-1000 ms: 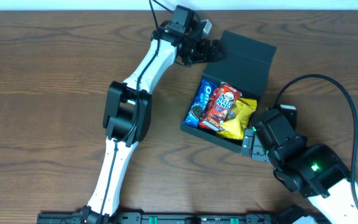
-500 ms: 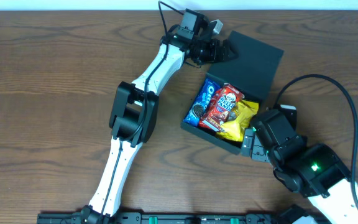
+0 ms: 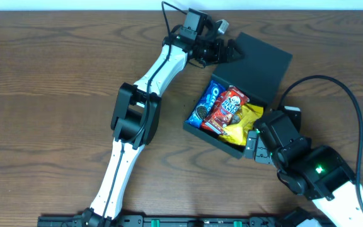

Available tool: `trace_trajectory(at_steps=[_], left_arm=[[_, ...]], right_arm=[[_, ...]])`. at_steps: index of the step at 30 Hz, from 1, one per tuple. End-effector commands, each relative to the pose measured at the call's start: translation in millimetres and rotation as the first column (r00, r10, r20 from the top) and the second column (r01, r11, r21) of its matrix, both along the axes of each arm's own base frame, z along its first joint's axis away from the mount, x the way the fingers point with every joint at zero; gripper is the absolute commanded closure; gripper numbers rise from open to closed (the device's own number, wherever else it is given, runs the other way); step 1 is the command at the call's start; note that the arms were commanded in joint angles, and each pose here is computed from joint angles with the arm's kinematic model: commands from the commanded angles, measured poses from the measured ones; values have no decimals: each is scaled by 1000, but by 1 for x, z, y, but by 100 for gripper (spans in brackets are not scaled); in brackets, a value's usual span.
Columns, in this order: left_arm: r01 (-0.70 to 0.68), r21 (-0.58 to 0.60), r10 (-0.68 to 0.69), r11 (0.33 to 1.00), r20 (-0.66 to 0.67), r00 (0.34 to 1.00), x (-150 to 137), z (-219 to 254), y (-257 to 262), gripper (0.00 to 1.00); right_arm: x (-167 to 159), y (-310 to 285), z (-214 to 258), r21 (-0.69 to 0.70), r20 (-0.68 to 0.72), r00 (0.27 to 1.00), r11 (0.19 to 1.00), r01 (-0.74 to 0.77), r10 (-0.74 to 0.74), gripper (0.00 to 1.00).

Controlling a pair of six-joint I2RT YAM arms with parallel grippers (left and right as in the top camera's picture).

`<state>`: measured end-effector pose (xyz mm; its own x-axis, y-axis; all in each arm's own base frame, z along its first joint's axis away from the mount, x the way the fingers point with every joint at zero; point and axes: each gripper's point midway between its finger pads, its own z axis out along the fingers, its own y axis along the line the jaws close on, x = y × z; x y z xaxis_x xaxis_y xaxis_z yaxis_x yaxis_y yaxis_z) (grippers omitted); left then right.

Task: Pack container
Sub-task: 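Swing the lid down over the snacks with the left gripper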

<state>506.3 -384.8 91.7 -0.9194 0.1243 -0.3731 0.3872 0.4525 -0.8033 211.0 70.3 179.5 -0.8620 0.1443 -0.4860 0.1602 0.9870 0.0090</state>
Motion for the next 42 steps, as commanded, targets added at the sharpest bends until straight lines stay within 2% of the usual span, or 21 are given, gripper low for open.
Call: trace_trajectory(at_steps=[1, 10, 17, 21, 27, 42], left_arm=[[90, -107, -89, 990, 10, 996, -9, 22, -6, 4], [164, -210, -162, 964, 28, 986, -12, 52, 1, 4], [271, -282, -250, 920, 110, 962, -25, 81, 6, 4], [284, -265, -261, 921, 120, 958, -32, 86, 8, 4], [295, -103, -272, 950, 193, 943, -52, 90, 10, 4], [378, -100, -342, 921, 261, 903, -84, 127, 4, 4]], right_arm=[[2, -2, 4, -5, 12, 1000, 1000, 1, -1, 1], [2, -2, 4, -5, 12, 1000, 1000, 1, -1, 1], [2, -2, 4, -5, 12, 1000, 1000, 1, -1, 1], [2, -2, 4, -5, 12, 1000, 1000, 1, -1, 1], [2, -2, 4, -5, 12, 1000, 1000, 1, -1, 1], [2, -2, 4, -5, 12, 1000, 1000, 1, -1, 1]])
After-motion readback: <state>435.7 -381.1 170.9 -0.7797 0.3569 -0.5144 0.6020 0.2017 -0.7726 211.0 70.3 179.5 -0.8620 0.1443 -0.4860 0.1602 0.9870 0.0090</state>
